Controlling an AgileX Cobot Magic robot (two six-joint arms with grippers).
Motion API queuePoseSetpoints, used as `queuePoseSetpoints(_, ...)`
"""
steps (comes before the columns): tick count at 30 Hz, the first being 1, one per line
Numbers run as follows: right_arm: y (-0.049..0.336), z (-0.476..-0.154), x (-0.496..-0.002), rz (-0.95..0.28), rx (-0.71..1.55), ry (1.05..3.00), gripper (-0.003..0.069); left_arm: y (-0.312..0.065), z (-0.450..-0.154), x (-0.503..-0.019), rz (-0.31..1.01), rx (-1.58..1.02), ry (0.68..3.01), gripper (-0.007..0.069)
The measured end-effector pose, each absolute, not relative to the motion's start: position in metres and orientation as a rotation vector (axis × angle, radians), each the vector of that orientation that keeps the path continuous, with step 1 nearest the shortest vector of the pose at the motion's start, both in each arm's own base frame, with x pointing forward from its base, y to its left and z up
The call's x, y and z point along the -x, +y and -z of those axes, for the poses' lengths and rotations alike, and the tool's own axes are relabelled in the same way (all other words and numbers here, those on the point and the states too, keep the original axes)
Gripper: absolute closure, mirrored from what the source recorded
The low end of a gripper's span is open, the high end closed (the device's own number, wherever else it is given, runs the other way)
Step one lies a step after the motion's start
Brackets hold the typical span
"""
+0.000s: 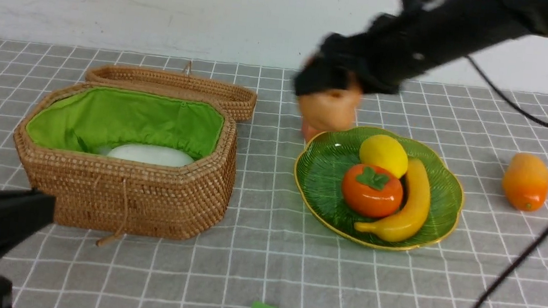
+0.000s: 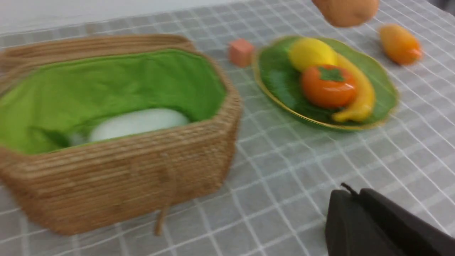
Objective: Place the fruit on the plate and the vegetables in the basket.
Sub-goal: Use the right arm to grab a potato and put it into the left basket, then use the right arm to grab a mango and put it into the right plate
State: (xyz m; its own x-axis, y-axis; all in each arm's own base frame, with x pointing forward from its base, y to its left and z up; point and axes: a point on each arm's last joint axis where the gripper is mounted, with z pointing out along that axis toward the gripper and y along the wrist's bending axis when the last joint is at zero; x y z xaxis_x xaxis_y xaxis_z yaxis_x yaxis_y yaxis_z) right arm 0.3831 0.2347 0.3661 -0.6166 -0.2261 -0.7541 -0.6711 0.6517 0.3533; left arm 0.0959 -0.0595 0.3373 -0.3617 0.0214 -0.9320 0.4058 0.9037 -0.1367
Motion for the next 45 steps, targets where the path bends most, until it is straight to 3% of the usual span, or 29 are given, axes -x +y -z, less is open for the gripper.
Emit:
queuePoseSetpoints(5,0.307,-0.358,-0.391,-0.875,0.853,1.967,0.0108,-0.047,-0.339,-0.102,0.357,-0.081,1.908,0.0600)
queuePoseSetpoints(8,0.351,-0.323,-0.406,-0.861,0.897,1.894,0.0108,-0.043,-0.341,-0.103,0.341,-0.021,1.888,0.0600)
queuePoseSetpoints(11,0.361,-0.305,-0.412,-0.851,0.897,1.905,0.0104,-0.043,-0.341,-0.104,0.343,-0.023,1.883,0.0600)
queuePoseSetpoints(13,0.363,-0.281,-0.421,-0.828,0.864,1.989,0.0012,-0.044,-0.341,-0.104,0.348,-0.026,1.880,0.0600)
queuePoseSetpoints(18,0.349,-0.288,-0.423,-0.772,0.846,2.083,-0.0017,-0.045,-0.342,-0.103,0.358,-0.046,1.868,0.0600)
queuePoseSetpoints(21,0.321,-0.322,-0.416,-0.682,0.874,2.175,0.0018,-0.049,-0.345,-0.103,0.375,-0.125,1.831,0.0600)
queuePoseSetpoints(24,0.272,-0.376,-0.400,-0.538,0.852,2.264,0.0132,-0.058,-0.350,-0.100,0.434,-0.243,1.775,0.0600)
queuePoseSetpoints(25,0.270,-0.375,-0.400,-0.527,0.847,2.274,0.0141,-0.059,-0.350,-0.100,0.439,-0.251,1.771,0.0600)
queuePoseSetpoints(27,0.226,-0.413,-0.395,-0.399,0.721,2.271,0.0276,-0.067,-0.354,-0.097,0.517,-0.334,1.715,0.0600)
queuePoseSetpoints(28,0.223,-0.415,-0.394,-0.394,0.706,2.274,0.0287,-0.068,-0.355,-0.096,0.523,-0.339,1.712,0.0600)
queuePoseSetpoints(29,0.200,-0.427,-0.393,-0.342,0.624,2.283,0.0376,-0.072,-0.357,-0.094,0.569,-0.372,1.683,0.0600)
queuePoseSetpoints(31,0.169,-0.432,-0.392,-0.278,0.504,2.325,0.0470,-0.074,-0.358,-0.093,0.600,-0.391,1.666,0.0600)
queuePoseSetpoints(34,0.132,-0.428,-0.391,-0.200,0.361,2.395,0.0524,-0.075,-0.359,-0.092,0.618,-0.402,1.662,0.0600)
queuePoseSetpoints(36,0.072,-0.414,-0.386,-0.094,0.142,2.497,0.0521,-0.076,-0.358,-0.091,0.616,-0.413,1.667,0.0600)
queuePoseSetpoints(38,0.038,-0.393,-0.384,-0.051,0.015,2.585,0.0494,-0.076,-0.358,-0.091,0.612,-0.417,1.671,0.0600)
queuePoseSetpoints(40,-0.010,-0.359,-0.383,-0.028,-0.191,2.670,0.0412,-0.075,-0.357,-0.091,0.607,-0.417,1.678,0.0600)
queuePoseSetpoints(42,-0.044,-0.327,-0.386,-0.086,-0.359,2.685,0.0310,-0.075,-0.356,-0.092,0.601,-0.414,1.689,0.0600)
queuePoseSetpoints(45,-0.064,-0.295,-0.396,-0.189,-0.500,2.643,0.0174,-0.075,-0.355,-0.092,0.596,-0.411,1.698,0.0600)
